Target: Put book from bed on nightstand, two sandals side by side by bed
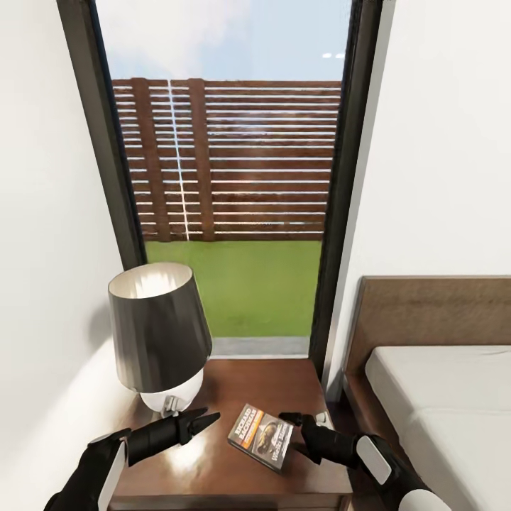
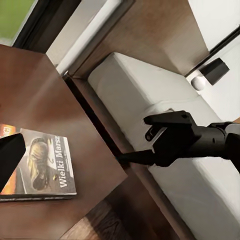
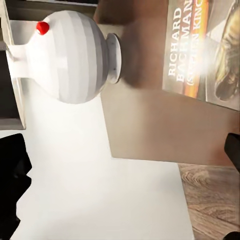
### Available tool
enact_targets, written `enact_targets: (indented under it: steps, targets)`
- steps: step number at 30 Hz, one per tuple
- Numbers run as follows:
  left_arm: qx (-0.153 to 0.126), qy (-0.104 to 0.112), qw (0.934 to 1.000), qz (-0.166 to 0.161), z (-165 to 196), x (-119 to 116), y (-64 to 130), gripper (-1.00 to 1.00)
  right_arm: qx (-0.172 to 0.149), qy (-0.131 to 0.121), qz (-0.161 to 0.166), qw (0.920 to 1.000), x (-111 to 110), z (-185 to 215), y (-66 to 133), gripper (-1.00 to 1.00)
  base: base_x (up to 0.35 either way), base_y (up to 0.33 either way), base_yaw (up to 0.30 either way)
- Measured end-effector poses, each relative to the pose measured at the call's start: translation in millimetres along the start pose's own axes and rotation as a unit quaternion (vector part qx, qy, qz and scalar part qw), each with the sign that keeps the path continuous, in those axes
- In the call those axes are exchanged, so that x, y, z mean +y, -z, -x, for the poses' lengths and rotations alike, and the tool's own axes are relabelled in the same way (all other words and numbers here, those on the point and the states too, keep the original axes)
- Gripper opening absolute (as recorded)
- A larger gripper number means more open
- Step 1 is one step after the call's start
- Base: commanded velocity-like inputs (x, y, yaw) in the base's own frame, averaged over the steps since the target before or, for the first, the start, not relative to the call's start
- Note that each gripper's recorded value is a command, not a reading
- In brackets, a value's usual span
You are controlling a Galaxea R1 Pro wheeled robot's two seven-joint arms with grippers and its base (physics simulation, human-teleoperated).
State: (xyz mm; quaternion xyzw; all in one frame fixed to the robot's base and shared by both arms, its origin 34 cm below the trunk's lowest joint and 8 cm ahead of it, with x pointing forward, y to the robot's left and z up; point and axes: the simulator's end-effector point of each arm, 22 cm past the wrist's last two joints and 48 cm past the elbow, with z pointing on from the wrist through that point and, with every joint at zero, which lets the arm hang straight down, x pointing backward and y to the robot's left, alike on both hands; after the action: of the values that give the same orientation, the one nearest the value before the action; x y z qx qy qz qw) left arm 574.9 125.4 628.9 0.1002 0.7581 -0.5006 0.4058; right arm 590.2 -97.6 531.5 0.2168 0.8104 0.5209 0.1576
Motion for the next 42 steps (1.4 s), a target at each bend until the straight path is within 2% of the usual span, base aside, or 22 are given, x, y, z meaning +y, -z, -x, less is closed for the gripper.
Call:
enact_targets:
  steps: [3, 5, 6, 8, 10, 13, 15, 16, 17, 20, 21, 24, 26, 29, 30, 31, 32, 37, 38, 41, 42]
  targets:
    - [0.007, 0.011, 0.9998, 0.012, -5, 5, 0.6, 1.00, -0.022, 0.014, -0.015, 0.9996, -8, 19, 16.7, 1.00, 0.000, 0.000, 0.000]
    - [0.015, 0.025, 0.9992, 0.028, -15, 13, 0.7, 1.00, -0.065, 0.041, -0.044, 0.9961, -27, 56, 50.5, 1.00, 0.000, 0.000, 0.000]
    - [0.016, 0.028, 0.9989, 0.034, -16, 15, 0.8, 1.00, -0.078, 0.049, -0.052, 0.9944, -31, 67, 61.3, 1.00, 0.000, 0.000, 0.000]
    - [0.020, 0.032, 0.9976, 0.059, -24, 26, 1.3, 1.00, -0.121, 0.082, -0.082, 0.9859, -47, 101, 97.7, 1.00, 0.000, 0.000, 0.000]
    - [0.022, 0.034, 0.9961, 0.079, -31, 35, 2.2, 1.00, -0.138, 0.106, -0.106, 0.9790, -56, 117, 119.4, 1.00, 0.000, 0.000, 0.000]
    - [0.024, 0.036, 0.9940, 0.101, -40, 44, 3.5, 1.00, -0.138, 0.137, -0.146, 0.9700, -74, 123, 137.9, 1.00, 0.000, 0.000, 0.000]
    - [0.026, 0.039, 0.9925, 0.113, -48, 49, 4.4, 1.00, -0.125, 0.161, -0.183, 0.9618, -95, 117, 146.9, 1.00, 0.000, 0.000, 0.000]
    - [0.031, 0.044, 0.9902, 0.128, -62, 56, 5.9, 1.00, -0.108, 0.193, -0.222, 0.9497, -122, 105, 155.0, 1.00, 0.000, 0.000, 0.000]
    - [0.033, 0.047, 0.9886, 0.139, -70, 61, 7.3, 1.00, -0.100, 0.211, -0.240, 0.9424, -135, 98, 159.5, 1.00, 0.000, 0.000, 0.000]
    - [0.038, 0.046, 0.9824, 0.177, -91, 75, 15.3, 1.00, -0.085, 0.255, -0.269, 0.9249, -159, 81, 169.2, 1.00, 0.000, 0.000, 0.000]
    - [0.044, 0.049, 0.9780, 0.198, -116, 83, 21.6, 1.00, -0.074, 0.259, -0.281, 0.9211, -174, 66, 173.9, 1.00, 0.000, 0.000, 0.000]
    - [0.049, 0.056, 0.9727, 0.220, -139, 85, 28.7, 1.00, -0.056, 0.244, -0.294, 0.9225, -187, 44, 181.1, 1.00, 0.000, 0.000, 0.000]
    - [0.057, 0.055, 0.9682, 0.237, -153, 87, 34.2, 1.00, -0.040, 0.236, -0.302, 0.9227, -195, 30, 186.0, 1.00, 0.000, 0.000, 0.000]
    - [0.085, 0.056, 0.9617, 0.255, -179, 84, 42.6, 1.00, -0.019, 0.236, -0.311, 0.9204, -198, 17, 191.4, 1.00, 0.000, 0.000, 0.000]
    - [0.110, 0.055, 0.9568, 0.263, -199, 82, 48.3, 1.00, -0.004, 0.239, -0.318, 0.9177, -205, 5, 195.9, 1.00, 0.000, 0.000, 0.000]
    - [0.140, 0.050, 0.9490, 0.278, -224, 80, 56.5, 1.00, 0.016, 0.239, -0.326, 0.9145, -215, -12, 202.4, 1.00, 0.000, 0.000, 0.000]
    - [0.150, 0.048, 0.9443, 0.289, -232, 79, 60.9, 1.00, 0.022, 0.240, -0.327, 0.9137, -216, -17, 204.5, 1.00, 0.000, 0.000, 0.000]
    - [0.176, 0.040, 0.9191, 0.350, -251, 85, 82.2, 1.00, 0.038, 0.238, -0.327, 0.9136, -211, -31, 202.9, 1.00, 0.000, 0.000, 0.000]
    - [0.179, 0.042, 0.9165, 0.355, -254, 84, 85.5, 1.00, 0.040, 0.237, -0.326, 0.9142, -208, -33, 201.6, 1.00, 0.000, 0.000, 0.000]
    - [0.207, 0.057, 0.9007, 0.378, -292, 70, 113.8, 1.00, 0.047, 0.234, -0.319, 0.9173, -200, -42, 192.3, 1.00, 0.000, 0.000, 0.000]
    - [0.211, 0.061, 0.8983, 0.381, -298, 67, 118.8, 1.00, 0.048, 0.234, -0.318, 0.9177, -197, -42, 191.8, 1.00, 0.000, 0.000, 0.000]
